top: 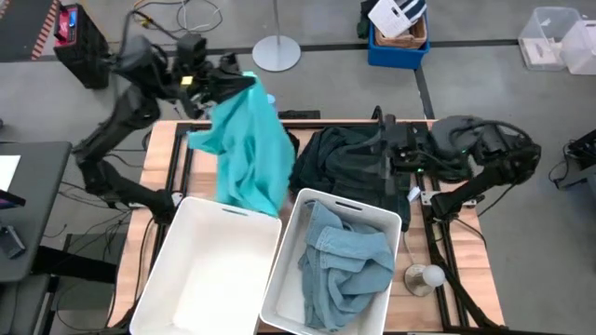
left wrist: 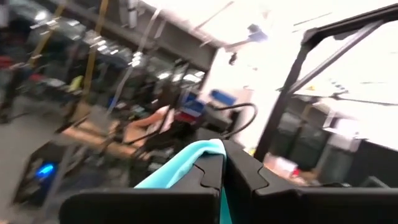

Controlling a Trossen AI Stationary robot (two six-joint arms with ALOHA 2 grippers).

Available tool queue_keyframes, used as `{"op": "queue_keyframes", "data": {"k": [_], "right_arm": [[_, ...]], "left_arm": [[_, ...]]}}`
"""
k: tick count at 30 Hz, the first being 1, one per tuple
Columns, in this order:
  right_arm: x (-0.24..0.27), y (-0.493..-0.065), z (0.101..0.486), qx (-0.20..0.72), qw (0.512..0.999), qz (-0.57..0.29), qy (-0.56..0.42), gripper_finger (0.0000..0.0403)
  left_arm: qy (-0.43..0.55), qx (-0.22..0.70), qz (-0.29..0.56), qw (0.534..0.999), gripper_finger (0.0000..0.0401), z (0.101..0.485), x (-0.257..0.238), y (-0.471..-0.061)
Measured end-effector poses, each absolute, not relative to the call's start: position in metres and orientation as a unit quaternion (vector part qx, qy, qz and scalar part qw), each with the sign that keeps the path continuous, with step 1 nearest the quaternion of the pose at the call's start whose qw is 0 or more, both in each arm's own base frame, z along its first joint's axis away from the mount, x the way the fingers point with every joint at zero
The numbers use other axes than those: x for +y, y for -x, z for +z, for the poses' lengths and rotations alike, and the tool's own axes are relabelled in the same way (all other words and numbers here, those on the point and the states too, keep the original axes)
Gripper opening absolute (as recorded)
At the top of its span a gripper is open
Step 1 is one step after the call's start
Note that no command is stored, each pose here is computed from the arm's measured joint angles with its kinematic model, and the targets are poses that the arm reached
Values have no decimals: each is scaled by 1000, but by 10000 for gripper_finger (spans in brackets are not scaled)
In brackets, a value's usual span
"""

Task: Sort clothes
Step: Put the light blue shorts into the right white bin

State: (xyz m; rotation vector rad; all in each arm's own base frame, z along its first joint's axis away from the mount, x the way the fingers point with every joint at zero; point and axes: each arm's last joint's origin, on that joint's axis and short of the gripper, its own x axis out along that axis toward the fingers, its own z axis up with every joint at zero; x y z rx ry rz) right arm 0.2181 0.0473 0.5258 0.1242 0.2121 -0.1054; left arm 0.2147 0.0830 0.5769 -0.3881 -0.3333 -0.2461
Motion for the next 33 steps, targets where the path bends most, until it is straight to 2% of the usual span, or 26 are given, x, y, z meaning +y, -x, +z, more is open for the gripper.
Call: {"op": "queue_keyframes", "data": {"k": [8, 18, 27, 33], "right_arm": [[52, -201, 548, 67, 997, -25, -31, 219], [50, -170, 582, -2, 1000, 0, 3, 219], [46, -155, 595, -30, 999, 1, 35, 219], [42, -145, 598, -41, 998, 0, 46, 219]], "left_arm": [[209, -240, -230, 920, 0, 571, 73, -275], [238, -214, -301, 898, 0, 558, 50, -335], [216, -94, -354, 905, 0, 534, 8, -400], [237, -23, -382, 893, 0, 491, -19, -447]]}}
